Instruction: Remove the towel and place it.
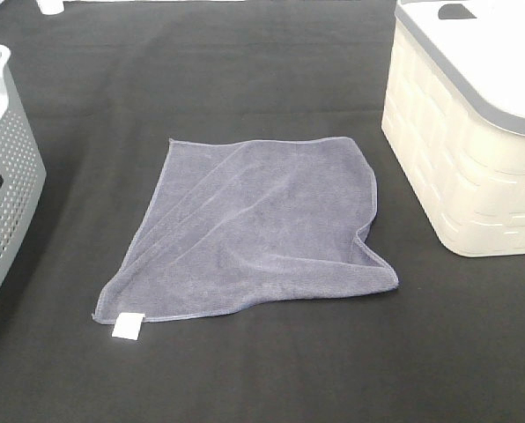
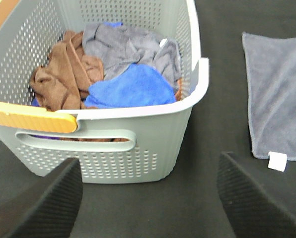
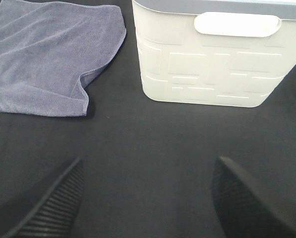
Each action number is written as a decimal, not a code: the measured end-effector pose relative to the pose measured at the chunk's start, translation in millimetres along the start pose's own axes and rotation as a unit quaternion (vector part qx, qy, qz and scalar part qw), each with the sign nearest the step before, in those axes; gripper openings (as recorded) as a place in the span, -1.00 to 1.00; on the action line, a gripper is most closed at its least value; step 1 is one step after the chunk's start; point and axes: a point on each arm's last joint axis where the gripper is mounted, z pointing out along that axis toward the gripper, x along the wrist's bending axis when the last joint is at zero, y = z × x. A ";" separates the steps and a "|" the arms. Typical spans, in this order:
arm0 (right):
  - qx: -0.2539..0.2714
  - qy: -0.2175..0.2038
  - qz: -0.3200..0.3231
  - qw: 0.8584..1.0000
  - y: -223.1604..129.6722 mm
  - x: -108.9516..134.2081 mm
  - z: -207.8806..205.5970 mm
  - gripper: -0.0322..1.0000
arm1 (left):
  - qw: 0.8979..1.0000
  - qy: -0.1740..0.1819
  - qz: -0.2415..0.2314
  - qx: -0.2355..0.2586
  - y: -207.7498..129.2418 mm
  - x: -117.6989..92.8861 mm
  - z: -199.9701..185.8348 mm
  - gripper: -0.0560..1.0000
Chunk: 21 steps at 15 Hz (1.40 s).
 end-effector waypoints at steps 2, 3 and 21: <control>0.023 0.000 0.000 1.000 -6.1 0.2 3.4 0.45 | 1.000 -0.001 0.001 -0.014 -2.2 -0.2 -4.0 0.45; 0.040 0.000 -0.001 0.999 -10.6 0.4 5.6 0.45 | 1.000 -0.001 0.002 -0.015 -2.3 -0.2 -4.2 0.44; -0.062 0.024 0.002 0.998 -28.2 4.5 -22.5 0.45 | 1.000 -0.002 0.002 -0.015 -2.4 -0.3 -4.3 0.44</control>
